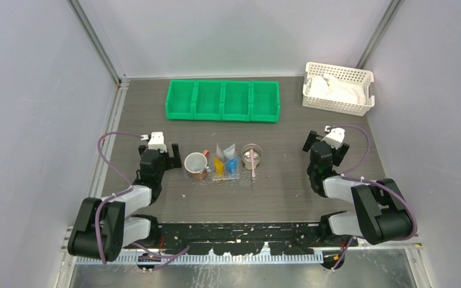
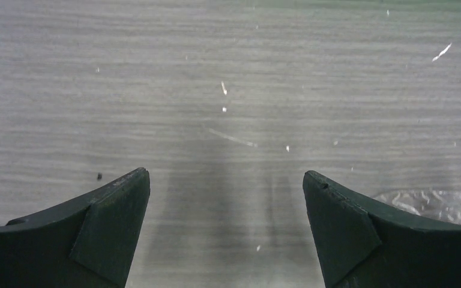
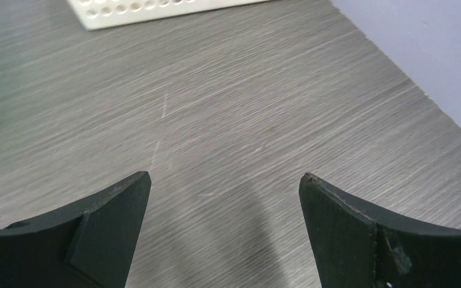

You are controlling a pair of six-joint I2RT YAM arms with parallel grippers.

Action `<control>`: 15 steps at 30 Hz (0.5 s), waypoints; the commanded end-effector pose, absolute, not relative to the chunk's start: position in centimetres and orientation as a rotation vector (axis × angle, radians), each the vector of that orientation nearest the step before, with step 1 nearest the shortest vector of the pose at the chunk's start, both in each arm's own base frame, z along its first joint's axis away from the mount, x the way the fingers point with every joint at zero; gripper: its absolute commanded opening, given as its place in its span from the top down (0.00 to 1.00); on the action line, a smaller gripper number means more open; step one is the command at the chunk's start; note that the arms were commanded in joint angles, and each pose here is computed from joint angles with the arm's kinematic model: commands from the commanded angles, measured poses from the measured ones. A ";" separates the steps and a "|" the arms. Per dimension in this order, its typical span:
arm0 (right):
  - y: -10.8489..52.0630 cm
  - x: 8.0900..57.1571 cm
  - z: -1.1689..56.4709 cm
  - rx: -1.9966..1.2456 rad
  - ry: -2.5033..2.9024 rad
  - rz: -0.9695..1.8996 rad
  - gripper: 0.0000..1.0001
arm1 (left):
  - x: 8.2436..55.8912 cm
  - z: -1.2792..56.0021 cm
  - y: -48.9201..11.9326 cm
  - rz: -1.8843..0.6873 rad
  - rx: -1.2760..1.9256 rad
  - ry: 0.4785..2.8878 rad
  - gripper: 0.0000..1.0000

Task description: Prepare toiletry sets of a toothbrush and toothpaste on the tray

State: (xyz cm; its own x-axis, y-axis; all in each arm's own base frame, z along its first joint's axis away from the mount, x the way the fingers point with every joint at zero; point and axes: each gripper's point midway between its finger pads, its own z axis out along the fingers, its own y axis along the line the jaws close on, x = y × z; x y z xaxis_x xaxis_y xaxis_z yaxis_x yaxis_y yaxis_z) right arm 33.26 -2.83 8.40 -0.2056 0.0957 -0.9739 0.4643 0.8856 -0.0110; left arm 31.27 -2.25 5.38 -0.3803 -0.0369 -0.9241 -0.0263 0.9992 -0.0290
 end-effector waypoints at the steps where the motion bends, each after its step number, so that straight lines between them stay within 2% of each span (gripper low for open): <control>1: -4.1 34.8 11.0 0.551 1.645 -0.302 0.00 | 35.3 10.3 -2.2 0.004 -0.050 1.790 0.00; 7: -2.9 35.9 9.7 0.468 1.796 -0.306 0.00 | 36.5 9.9 -2.4 0.010 -0.034 1.817 0.00; 10: -3.0 35.2 10.7 0.469 1.690 -0.261 0.00 | 36.3 10.2 -2.7 -0.006 -0.013 1.794 0.00; 15: -5.3 33.6 11.7 0.560 1.558 -0.344 0.00 | 34.5 11.3 -3.5 -0.063 0.037 1.684 0.00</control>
